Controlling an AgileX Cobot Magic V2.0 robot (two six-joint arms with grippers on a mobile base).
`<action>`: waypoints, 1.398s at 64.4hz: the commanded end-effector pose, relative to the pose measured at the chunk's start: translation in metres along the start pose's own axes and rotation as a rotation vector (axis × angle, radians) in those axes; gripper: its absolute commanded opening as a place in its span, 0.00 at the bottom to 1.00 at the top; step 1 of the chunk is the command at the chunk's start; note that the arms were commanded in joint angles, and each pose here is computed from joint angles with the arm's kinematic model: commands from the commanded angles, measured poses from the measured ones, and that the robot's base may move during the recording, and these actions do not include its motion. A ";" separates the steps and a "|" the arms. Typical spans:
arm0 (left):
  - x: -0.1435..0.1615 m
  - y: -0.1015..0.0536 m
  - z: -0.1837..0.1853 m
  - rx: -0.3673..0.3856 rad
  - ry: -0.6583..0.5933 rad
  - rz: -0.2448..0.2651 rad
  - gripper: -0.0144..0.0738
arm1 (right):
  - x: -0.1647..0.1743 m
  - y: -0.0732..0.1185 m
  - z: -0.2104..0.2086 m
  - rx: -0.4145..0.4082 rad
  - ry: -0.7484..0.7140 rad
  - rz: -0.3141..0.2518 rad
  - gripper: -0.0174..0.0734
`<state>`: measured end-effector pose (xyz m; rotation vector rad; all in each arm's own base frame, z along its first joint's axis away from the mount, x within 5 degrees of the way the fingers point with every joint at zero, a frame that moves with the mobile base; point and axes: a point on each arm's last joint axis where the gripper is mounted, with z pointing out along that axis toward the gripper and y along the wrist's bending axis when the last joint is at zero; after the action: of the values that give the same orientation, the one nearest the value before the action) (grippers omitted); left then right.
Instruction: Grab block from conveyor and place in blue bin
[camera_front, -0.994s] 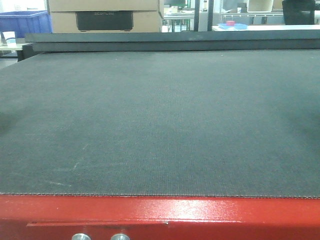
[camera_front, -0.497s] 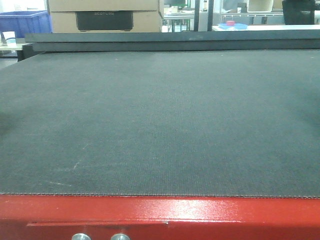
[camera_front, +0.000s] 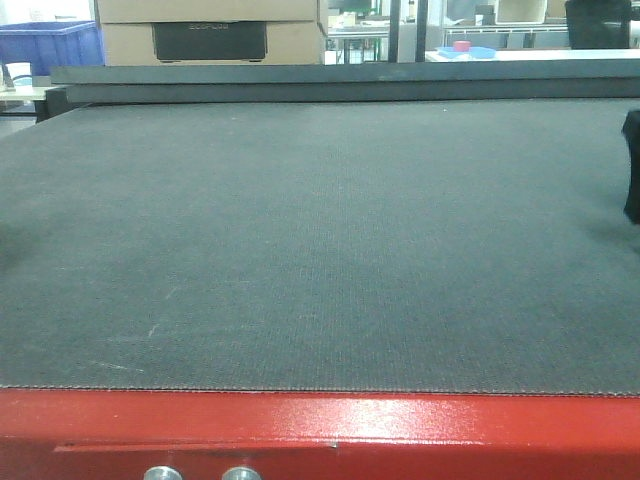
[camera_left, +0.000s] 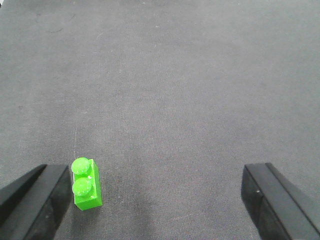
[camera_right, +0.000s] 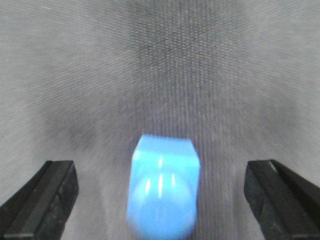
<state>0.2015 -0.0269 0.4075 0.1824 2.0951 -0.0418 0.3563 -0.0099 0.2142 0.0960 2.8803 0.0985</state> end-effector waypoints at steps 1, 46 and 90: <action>-0.003 -0.001 -0.002 0.004 -0.014 0.000 0.84 | -0.004 -0.002 0.004 0.009 -0.018 -0.009 0.77; -0.020 0.042 0.042 -0.111 0.322 -0.060 0.84 | 0.014 0.027 -0.041 -0.018 -0.115 -0.092 0.02; 0.041 0.091 0.223 -0.109 0.716 -0.043 0.84 | 0.057 0.116 -0.071 -0.175 -0.192 -0.324 0.02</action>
<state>0.3749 0.0364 0.2744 0.1091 2.8216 0.1219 0.2916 0.1024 0.2742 -0.3617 2.6641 0.2488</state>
